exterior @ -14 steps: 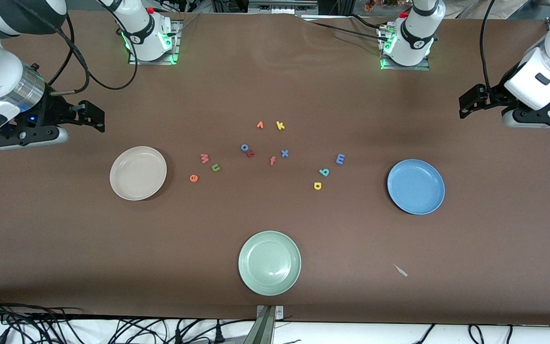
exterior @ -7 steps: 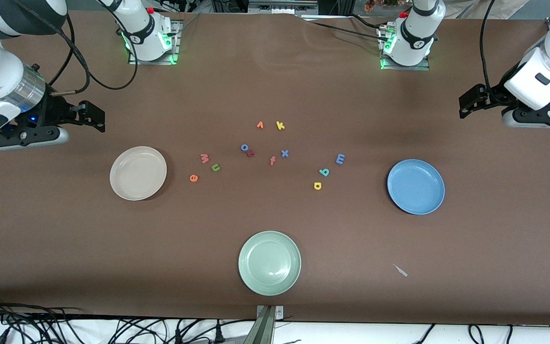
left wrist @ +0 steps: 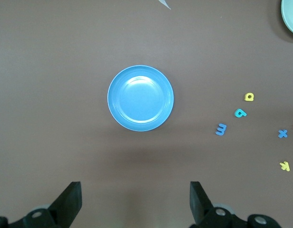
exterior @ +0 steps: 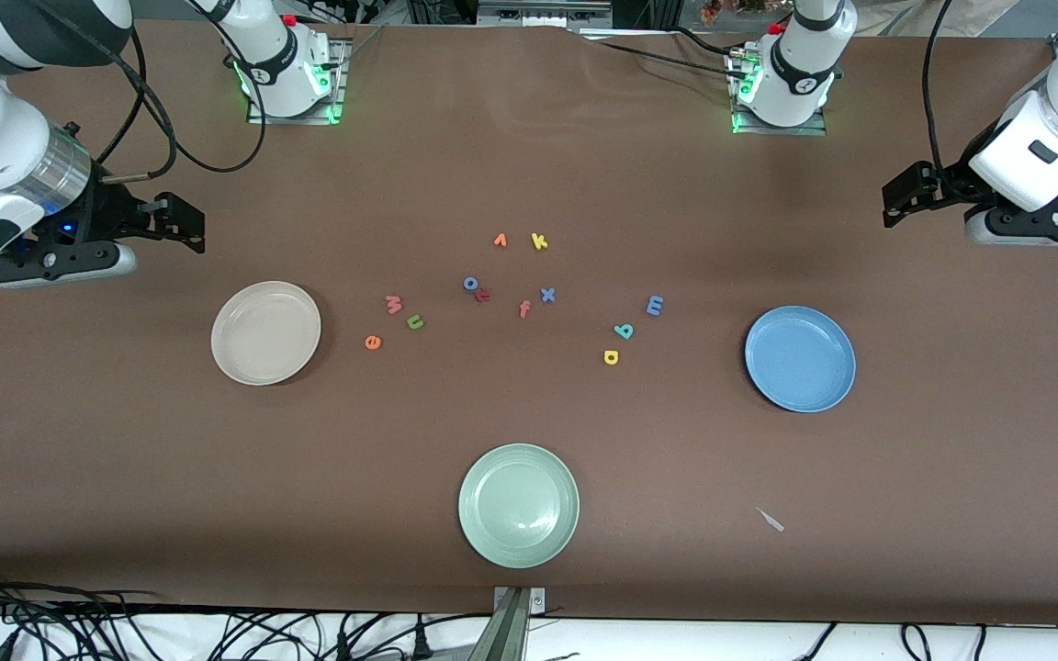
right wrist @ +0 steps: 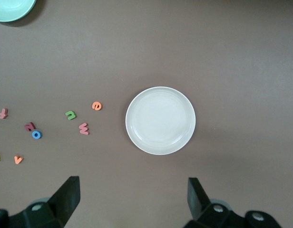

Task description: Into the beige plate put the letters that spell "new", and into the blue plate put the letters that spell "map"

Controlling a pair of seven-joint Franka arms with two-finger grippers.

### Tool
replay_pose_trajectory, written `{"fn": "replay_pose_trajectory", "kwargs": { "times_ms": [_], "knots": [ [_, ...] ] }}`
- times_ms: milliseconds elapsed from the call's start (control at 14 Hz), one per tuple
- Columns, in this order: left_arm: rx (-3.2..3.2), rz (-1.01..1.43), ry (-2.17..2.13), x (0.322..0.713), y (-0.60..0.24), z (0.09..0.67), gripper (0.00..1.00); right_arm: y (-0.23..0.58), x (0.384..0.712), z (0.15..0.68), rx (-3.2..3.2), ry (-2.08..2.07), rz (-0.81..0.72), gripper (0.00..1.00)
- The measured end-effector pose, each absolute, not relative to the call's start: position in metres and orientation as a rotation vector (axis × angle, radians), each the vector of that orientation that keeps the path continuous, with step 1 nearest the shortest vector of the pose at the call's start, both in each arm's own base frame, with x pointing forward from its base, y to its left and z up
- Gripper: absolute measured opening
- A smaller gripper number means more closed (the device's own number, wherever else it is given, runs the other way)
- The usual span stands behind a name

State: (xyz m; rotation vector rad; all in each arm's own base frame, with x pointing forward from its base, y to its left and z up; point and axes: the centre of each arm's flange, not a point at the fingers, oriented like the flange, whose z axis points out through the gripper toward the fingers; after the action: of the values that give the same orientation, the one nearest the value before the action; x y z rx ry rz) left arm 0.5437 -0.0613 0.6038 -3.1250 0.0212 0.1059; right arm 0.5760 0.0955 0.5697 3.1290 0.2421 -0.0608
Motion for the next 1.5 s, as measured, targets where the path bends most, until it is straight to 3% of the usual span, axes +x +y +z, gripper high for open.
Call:
{"fn": "replay_pose_trajectory", "kwargs": {
  "times_ms": [1496],
  "knots": [
    [-3.125, 0.106, 0.023, 0.544, -0.062, 0.604, 1.0, 0.096, 0.577, 0.553, 3.136, 0.255, -0.093, 1.0]
  ]
}}
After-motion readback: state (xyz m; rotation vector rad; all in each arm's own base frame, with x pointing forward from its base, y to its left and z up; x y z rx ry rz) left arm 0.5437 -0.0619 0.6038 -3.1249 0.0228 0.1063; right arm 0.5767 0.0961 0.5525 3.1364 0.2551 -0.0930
